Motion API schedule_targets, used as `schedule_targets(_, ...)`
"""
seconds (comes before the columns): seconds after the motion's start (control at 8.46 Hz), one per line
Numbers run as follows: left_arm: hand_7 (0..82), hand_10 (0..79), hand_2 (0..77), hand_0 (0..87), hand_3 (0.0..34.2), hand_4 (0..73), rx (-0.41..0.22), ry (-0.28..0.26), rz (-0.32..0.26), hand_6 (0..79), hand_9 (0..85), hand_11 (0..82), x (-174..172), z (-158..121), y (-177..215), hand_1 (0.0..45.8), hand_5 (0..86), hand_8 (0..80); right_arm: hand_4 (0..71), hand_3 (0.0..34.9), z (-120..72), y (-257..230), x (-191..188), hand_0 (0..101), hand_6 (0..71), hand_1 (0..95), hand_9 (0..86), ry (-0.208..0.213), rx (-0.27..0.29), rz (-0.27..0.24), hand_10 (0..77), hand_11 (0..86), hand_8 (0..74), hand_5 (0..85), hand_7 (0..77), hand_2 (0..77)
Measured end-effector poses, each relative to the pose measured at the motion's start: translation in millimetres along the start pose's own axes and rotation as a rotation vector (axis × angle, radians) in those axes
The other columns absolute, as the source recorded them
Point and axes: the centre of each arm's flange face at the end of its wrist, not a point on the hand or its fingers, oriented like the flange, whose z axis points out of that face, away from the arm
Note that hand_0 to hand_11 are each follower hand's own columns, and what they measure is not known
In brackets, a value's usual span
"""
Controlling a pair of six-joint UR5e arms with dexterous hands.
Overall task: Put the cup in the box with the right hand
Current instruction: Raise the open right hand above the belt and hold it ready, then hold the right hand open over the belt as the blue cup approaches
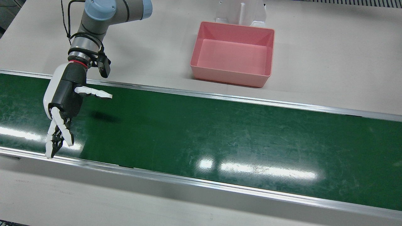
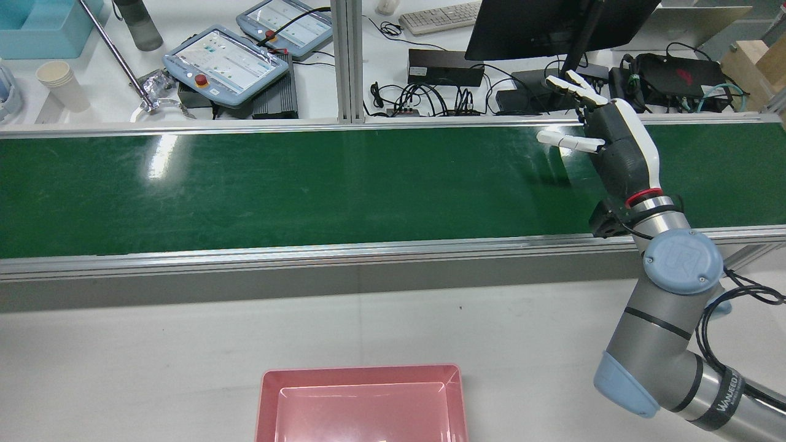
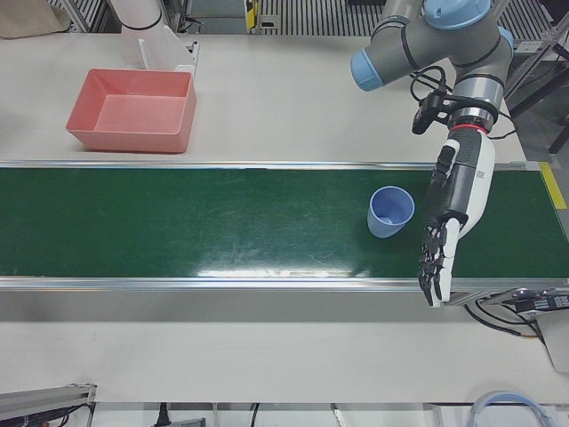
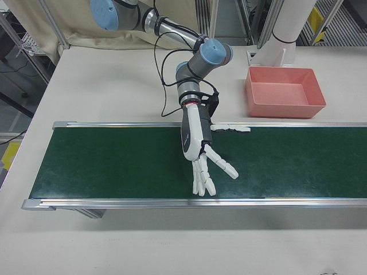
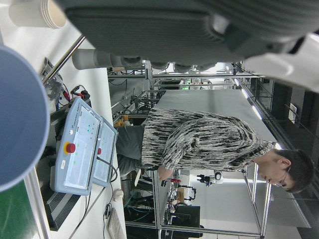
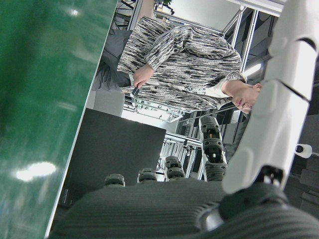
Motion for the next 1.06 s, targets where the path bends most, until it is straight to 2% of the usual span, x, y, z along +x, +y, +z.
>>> schedule_targets(0.12,0.5,0.0,1.1,0.0,0.0,1.1,0.000,0.000,0.000,0.0,0.0,0.0,0.0,0.0,-0.2,0.5,0.0,0.0,8.2,9.0,1.0,-1.1,3.5,49,2.2,16.9,3.3,0.005,0.002,-0.004,0.5,0.5,0.5,3.8,12.0,8.2)
schedule_targets(0.59,0.5,0.0,1.1,0.0,0.0,1.1,0.001,0.000,0.000,0.0,0.0,0.0,0.0,0.0,-0.3,0.5,0.5,0.0,8.7,9.1,9.1,10.0,12.8,49,2.2,16.9,3.3,0.012,-0.009,0.006,0.5,0.5,0.5,3.8,13.6,9.3)
schedule_targets(1.06,0.5,0.0,1.1,0.0,0.0,1.1,0.001,0.000,0.000,0.0,0.0,0.0,0.0,0.0,-0.3,0.5,0.5,0.0,5.4,10.9,4.6,17.3,23.8,49,1.1,16.9,2.7,0.032,-0.019,0.013,0.5,0.5,0.5,3.8,12.0,9.3)
